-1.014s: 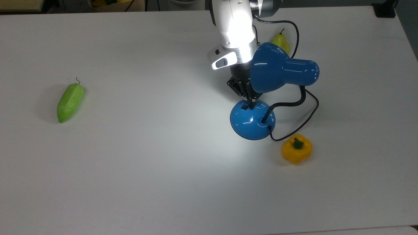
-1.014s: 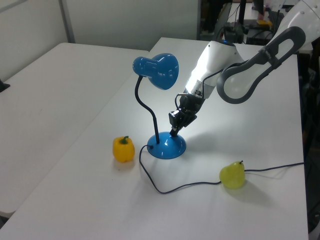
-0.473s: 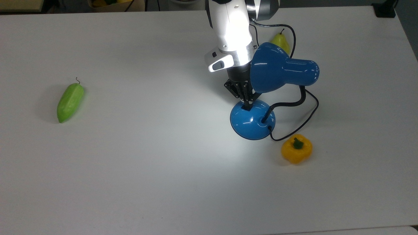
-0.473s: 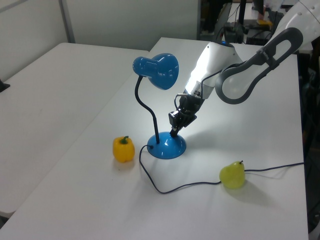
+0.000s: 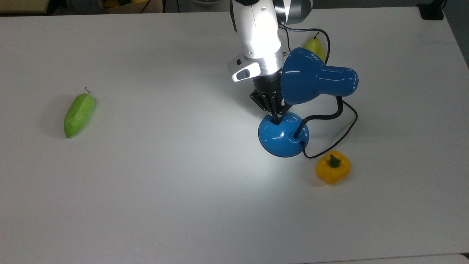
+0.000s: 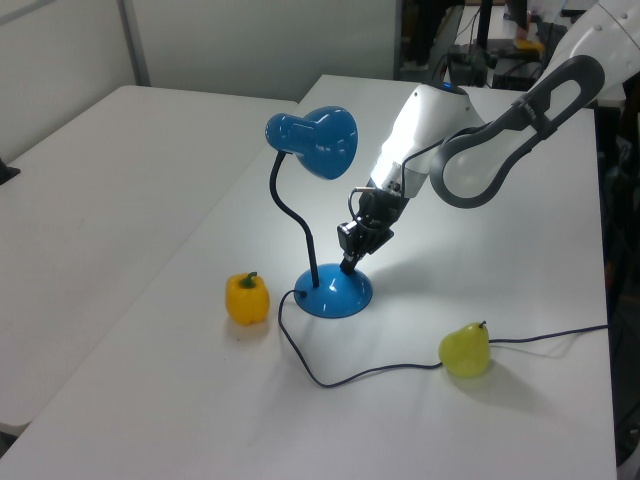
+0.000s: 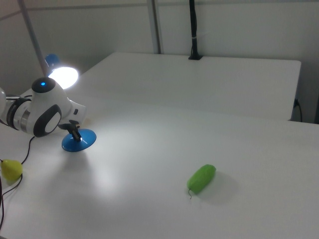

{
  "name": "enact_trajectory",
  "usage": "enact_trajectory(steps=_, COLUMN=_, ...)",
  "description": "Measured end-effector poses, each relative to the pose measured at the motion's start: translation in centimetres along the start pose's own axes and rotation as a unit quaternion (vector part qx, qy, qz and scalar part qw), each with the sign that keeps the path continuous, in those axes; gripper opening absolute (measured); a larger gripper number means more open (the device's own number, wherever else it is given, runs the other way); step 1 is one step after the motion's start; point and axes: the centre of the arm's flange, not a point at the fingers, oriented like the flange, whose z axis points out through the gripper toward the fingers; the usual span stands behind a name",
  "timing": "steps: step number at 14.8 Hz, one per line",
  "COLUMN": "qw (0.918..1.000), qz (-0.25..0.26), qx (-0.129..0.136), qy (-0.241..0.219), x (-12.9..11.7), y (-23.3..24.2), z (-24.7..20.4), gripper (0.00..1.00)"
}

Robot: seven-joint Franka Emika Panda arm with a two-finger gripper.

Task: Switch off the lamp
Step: 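Press down on the lamp base switch with the gripper fingers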

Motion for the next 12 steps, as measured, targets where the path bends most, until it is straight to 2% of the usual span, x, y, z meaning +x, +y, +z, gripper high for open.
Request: enact_trajectory(steps=12, qw=0.9999, qz=-0.001, qx=-0.007, qy=-0.009, x=0.31, y=0.39, z=-0.03, gripper=0.01)
